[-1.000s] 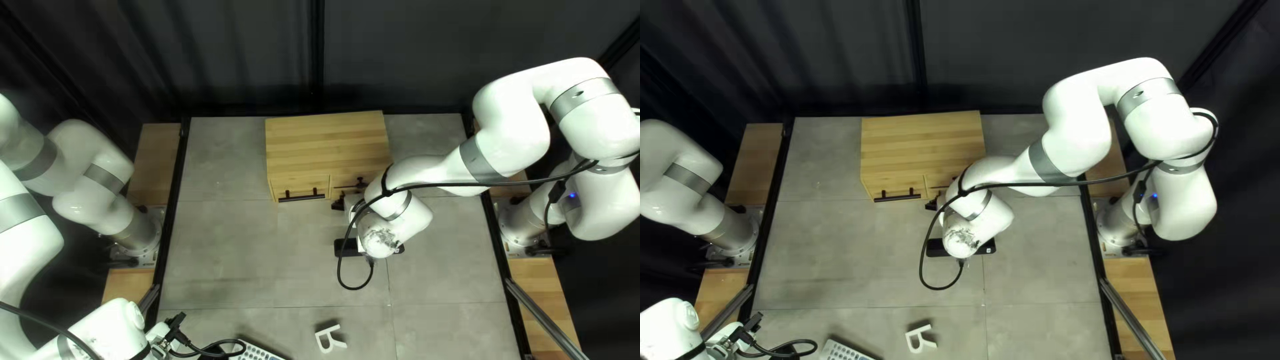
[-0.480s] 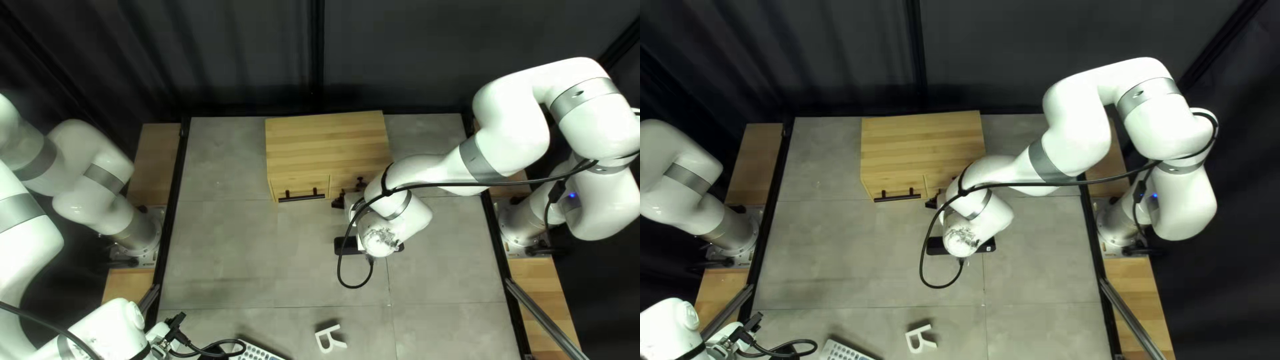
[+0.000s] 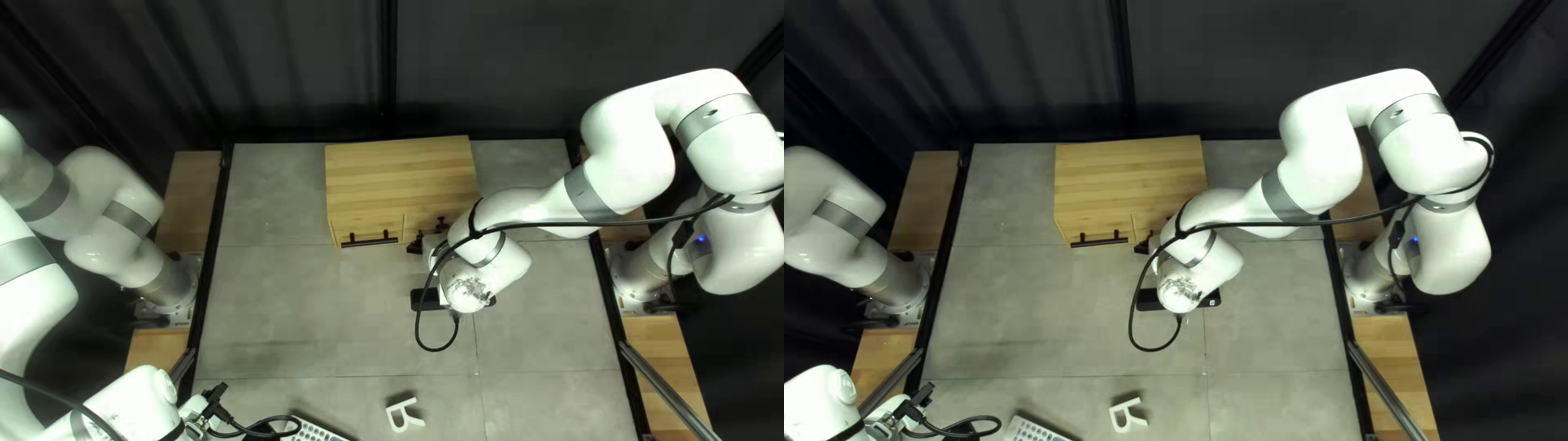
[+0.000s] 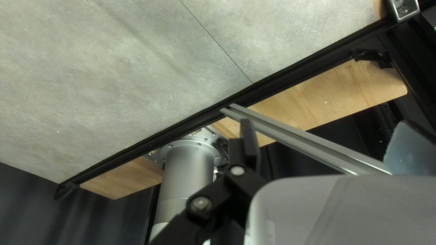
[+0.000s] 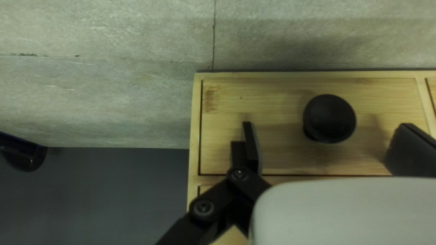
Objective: Open drawers and place objects into drawer and close
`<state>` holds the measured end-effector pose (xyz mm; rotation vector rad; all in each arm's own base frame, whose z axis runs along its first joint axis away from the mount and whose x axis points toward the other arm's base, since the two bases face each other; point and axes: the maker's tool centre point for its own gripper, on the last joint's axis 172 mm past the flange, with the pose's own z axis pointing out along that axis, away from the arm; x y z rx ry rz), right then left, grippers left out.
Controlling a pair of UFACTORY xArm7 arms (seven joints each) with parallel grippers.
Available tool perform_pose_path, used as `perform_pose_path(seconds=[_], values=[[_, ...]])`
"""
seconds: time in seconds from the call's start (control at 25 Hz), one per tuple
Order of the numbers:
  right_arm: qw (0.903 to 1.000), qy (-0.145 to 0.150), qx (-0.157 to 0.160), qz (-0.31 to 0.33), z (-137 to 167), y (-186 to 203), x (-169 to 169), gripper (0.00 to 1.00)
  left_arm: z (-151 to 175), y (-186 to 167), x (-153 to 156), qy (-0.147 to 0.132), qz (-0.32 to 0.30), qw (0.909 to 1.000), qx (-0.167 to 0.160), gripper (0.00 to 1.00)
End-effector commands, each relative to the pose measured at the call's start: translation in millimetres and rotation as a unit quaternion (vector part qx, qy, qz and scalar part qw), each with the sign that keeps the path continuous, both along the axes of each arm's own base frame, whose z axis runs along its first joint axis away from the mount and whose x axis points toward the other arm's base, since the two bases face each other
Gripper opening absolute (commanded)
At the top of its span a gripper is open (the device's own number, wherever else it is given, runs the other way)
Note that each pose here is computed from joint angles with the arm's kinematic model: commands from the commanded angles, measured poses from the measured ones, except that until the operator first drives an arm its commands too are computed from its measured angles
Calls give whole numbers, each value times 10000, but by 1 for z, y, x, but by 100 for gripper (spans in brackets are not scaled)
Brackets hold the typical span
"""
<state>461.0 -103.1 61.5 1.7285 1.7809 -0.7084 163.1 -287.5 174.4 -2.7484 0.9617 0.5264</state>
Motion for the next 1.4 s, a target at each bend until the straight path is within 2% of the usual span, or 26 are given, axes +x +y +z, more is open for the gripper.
perform_pose_path(seconds=[0.04,0.36,0.56,0.96,1.2,1.28,1.4], values=[[10000,-7,-8,4,1,-1,0,100,0,0,0,0,0,10000,0,100],[10000,-30,6,83,6,7,-2,100,0,0,0,0,0,10000,0,100],[9999,-16,104,108,26,33,1,100,0,0,0,0,0,10000,0,100],[9979,175,560,-274,59,97,-8,100,0,0,0,0,0,10000,0,100],[9946,100,826,-612,87,121,-9,100,0,0,0,0,0,10000,0,100],[9946,69,825,-628,95,128,-12,100,0,0,0,0,0,10000,0,100],[9972,78,640,-366,99,139,-14,100,0,0,0,0,0,10000,0,100]])
